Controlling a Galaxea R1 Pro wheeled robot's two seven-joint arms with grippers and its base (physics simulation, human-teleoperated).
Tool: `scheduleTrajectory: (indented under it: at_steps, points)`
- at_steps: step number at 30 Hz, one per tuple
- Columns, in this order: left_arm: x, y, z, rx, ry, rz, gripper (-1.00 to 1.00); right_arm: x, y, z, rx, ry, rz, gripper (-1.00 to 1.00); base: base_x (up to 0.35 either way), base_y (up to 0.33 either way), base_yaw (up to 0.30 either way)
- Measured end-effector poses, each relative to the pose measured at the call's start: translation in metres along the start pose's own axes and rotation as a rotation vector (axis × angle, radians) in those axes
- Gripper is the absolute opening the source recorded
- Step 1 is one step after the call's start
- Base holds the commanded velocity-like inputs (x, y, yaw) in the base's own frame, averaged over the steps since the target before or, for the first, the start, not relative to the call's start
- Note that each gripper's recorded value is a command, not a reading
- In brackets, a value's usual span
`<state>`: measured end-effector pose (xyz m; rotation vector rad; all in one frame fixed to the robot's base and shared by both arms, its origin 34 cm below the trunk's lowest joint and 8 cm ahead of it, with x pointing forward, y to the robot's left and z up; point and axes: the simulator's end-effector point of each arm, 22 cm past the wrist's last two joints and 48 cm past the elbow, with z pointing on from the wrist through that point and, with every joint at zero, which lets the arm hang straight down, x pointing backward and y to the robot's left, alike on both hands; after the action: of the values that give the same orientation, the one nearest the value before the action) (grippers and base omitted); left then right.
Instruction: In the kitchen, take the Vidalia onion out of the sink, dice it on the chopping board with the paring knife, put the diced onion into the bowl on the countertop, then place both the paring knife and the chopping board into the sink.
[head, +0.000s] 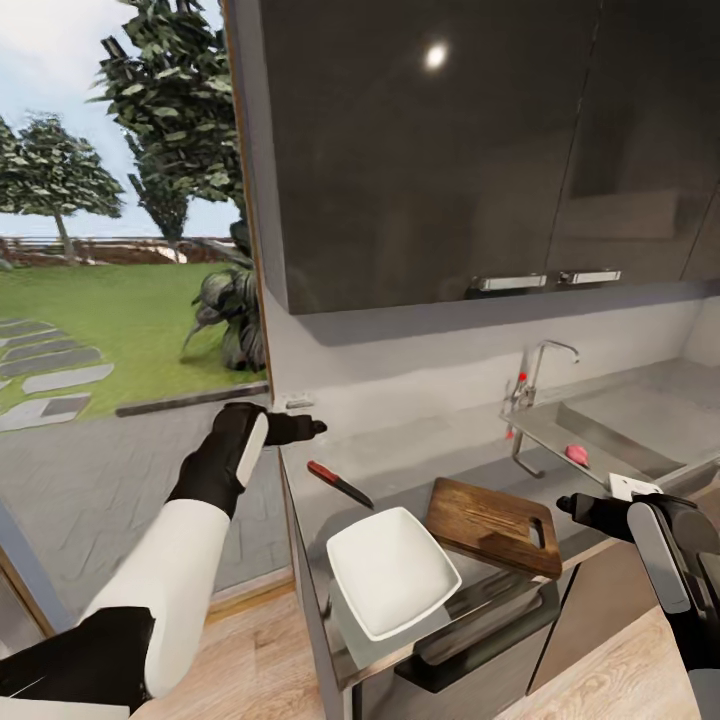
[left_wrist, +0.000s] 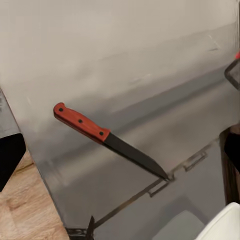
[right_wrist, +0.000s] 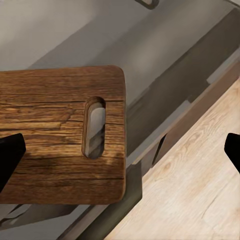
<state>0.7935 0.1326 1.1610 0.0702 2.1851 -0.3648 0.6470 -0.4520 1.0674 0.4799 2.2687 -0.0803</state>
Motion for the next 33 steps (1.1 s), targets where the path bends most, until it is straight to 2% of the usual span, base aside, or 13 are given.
scheduleTrajectory:
  at_steps: [6,10,14,15,18,23,27,33]
  points:
    - [-0.002,-0.013,-0.004,0.004,-0.044,0.064,1.0,0.0,0.0,0.0,0.0,0.0,0.0,1.0,0.0,0.001,-0.001]
    - [0.004,-0.02,-0.01,0.024,-0.073,0.082,1.0,0.0,0.0,0.0,0.0,0.0,0.0,1.0,0.0,0.0,0.0]
    - [0.015,-0.036,-0.03,0.108,-0.132,0.091,1.0,0.0,0.0,0.0,0.0,0.0,0.0,1.0,0.0,0.0,0.0]
    - [0.018,-0.042,-0.041,0.141,-0.154,0.096,1.0,0.0,0.0,0.0,0.0,0.0,0.0,1.0,0.0,0.0,0.0]
    - [0.024,-0.047,-0.046,0.161,-0.142,0.102,1.0,0.0,0.0,0.0,0.0,0.0,0.0,1.0,0.0,0.0,0.0]
    - [0.036,-0.05,-0.054,0.164,-0.079,0.117,1.0,0.0,0.0,0.0,0.0,0.0,-0.001,1.0,0.0,0.001,-0.002]
    - [0.035,-0.042,-0.061,0.148,-0.07,0.129,1.0,0.0,0.0,0.0,0.0,0.001,-0.002,1.0,0.0,0.166,-0.153]
    - [0.036,-0.04,-0.061,0.146,-0.065,0.129,1.0,0.0,0.001,0.0,-0.001,0.002,-0.003,1.0,0.0,0.274,-0.135]
